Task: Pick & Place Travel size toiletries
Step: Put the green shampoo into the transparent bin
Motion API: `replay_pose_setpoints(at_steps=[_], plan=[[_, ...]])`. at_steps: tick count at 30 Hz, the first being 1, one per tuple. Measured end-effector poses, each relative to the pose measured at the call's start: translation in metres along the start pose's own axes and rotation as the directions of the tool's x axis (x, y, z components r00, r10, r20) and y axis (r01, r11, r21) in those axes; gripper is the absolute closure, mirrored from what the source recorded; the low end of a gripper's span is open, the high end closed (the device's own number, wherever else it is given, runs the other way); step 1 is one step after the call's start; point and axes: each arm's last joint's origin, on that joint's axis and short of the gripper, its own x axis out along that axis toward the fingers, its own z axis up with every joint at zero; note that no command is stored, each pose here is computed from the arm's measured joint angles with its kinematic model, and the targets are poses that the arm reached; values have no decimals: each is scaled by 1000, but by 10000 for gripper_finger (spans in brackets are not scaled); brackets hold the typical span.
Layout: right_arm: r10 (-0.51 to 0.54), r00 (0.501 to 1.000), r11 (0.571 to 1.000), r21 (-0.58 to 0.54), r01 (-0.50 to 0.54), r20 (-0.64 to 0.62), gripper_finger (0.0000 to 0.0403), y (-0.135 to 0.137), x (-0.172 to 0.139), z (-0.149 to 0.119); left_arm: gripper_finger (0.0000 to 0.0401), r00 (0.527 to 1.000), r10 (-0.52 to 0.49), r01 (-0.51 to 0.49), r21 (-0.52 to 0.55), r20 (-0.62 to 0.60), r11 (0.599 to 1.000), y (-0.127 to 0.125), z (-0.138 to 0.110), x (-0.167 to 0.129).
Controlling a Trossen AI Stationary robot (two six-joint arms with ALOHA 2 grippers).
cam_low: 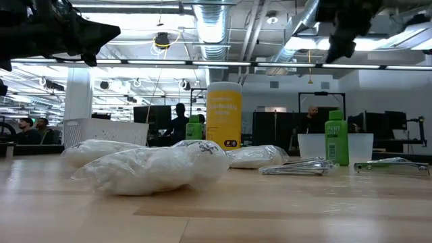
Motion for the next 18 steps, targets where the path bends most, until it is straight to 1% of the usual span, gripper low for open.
replay_pose_setpoints(at_steps=[3, 6, 11, 18], plan=[[3, 998, 999, -37, -5, -70, 191, 8, 16, 1, 400, 1000, -3, 3, 0, 3, 1000, 0, 0, 0], [-6, 991, 998, -58, -2, -133, 162, 15, 34, 2, 400, 1000, -3, 3, 0, 6, 1000, 0, 1, 0], [-7, 975, 997, -76, -10, -221, 156, 20, 60, -1, 400, 1000, -2, 2, 0, 6, 1000, 0, 1, 0], [-55, 948, 992, -124, 16, -313, 172, 21, 86, 1, 400, 1000, 1, -1, 0, 8, 1000, 0, 1, 0]])
